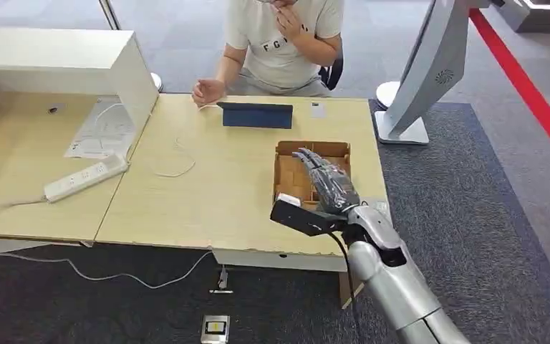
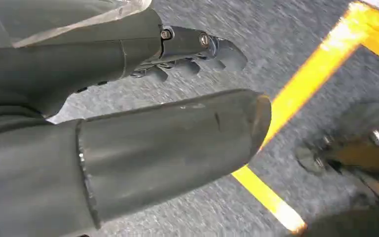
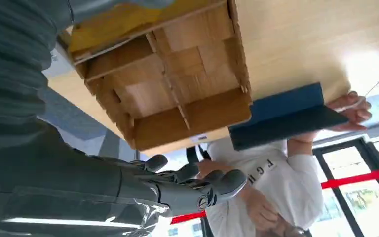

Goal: Pass the card to the sensor for recognition and then transmit it.

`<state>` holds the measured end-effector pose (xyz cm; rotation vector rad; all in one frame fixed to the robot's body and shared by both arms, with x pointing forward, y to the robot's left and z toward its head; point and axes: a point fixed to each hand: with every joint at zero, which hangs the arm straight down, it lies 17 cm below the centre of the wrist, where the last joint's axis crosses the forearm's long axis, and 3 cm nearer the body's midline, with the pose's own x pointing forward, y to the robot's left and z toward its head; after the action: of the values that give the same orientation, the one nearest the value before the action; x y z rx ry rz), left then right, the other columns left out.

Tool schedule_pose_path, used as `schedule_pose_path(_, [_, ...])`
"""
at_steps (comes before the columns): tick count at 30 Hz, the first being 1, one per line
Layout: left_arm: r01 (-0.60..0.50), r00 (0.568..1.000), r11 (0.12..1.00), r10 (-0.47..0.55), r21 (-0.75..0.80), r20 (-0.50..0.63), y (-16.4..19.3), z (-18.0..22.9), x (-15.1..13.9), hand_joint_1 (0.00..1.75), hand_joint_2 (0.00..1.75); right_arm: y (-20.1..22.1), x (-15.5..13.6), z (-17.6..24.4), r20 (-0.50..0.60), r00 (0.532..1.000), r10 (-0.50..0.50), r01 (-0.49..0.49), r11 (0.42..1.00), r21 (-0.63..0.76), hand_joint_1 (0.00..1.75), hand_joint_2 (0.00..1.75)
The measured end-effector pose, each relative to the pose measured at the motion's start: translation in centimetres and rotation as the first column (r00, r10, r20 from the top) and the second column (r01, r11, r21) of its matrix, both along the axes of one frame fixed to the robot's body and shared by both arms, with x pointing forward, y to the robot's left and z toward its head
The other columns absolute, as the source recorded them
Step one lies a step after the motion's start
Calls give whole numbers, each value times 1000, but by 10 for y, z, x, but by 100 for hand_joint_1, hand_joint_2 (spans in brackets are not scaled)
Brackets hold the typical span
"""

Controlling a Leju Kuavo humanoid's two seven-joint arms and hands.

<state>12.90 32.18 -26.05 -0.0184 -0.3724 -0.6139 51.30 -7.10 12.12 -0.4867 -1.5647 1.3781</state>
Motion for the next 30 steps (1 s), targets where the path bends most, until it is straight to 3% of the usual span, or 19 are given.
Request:
schedule_pose_path(13, [95, 995, 995, -95, -26, -24, -29, -3, -12, 0, 0, -10, -16, -48, -122, 992, -30, 27, 999, -23, 0, 175])
schedule_pose_path(30, [169, 985, 985, -170, -22, -19, -42, -4, -15, 0, 0, -26, -8, -51, -59, 997, -43, 39, 997, -71, 0, 175])
